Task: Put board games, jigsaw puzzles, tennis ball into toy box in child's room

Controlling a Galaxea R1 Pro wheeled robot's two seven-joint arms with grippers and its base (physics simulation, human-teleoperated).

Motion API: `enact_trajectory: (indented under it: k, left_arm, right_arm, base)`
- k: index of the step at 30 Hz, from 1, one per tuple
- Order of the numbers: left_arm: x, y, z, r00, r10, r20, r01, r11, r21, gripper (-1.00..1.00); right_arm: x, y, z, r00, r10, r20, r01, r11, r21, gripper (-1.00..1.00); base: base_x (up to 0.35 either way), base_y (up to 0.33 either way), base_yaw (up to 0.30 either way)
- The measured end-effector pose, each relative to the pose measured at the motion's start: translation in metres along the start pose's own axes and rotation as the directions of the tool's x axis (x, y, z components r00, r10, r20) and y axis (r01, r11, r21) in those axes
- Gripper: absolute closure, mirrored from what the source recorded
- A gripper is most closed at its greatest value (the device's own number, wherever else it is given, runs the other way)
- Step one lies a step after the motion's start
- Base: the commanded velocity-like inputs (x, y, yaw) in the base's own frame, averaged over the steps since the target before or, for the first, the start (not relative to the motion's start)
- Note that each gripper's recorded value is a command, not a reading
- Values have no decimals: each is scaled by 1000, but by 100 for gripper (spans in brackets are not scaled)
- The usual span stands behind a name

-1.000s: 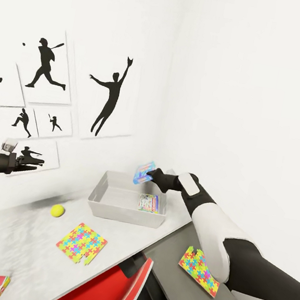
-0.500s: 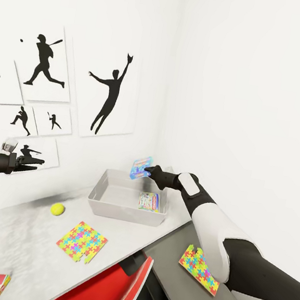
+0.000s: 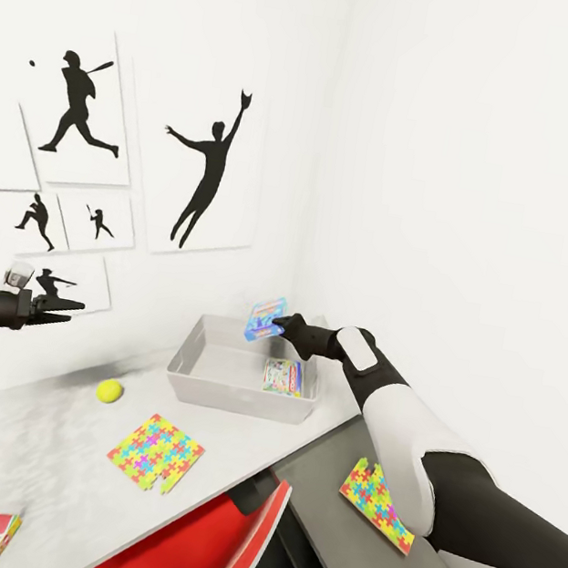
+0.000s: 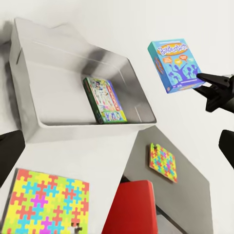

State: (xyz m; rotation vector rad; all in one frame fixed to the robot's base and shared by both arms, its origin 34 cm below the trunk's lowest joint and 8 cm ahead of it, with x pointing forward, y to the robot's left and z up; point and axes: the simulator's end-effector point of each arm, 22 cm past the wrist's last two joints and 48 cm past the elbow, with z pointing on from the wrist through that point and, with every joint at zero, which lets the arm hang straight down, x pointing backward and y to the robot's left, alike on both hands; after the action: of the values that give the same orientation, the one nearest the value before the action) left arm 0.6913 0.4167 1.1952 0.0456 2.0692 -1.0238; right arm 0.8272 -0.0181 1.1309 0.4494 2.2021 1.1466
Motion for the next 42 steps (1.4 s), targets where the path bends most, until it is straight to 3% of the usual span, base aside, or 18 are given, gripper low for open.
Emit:
enact_trajectory:
  k: [12,23,29,42]
  left_arm:
    - [3,8,4,1000,-17,-2,17,1000,0,-100]
    - [4,11,8,1000,-31,-1,31,999,14,-100]
    - [-1,-13,9,999,-48,16,46,989,137,-100]
    - [22,-9,31,995,-52,-81,62,989,134,-100]
  right_arm:
    - [7,-11,8,1000,3,-27,-3,1000,12,100]
    - [19,-1,16,998,-10,-64,6,998,-66,100]
    - [21,-5,19,997,-9,-71,4,998,-66,100]
    - [24,-17,27,997,3,-81,-8,998,-56,100]
  base:
    - [0,0,0]
    - [0,0,0]
    - [0,0,0]
    - [0,0,0]
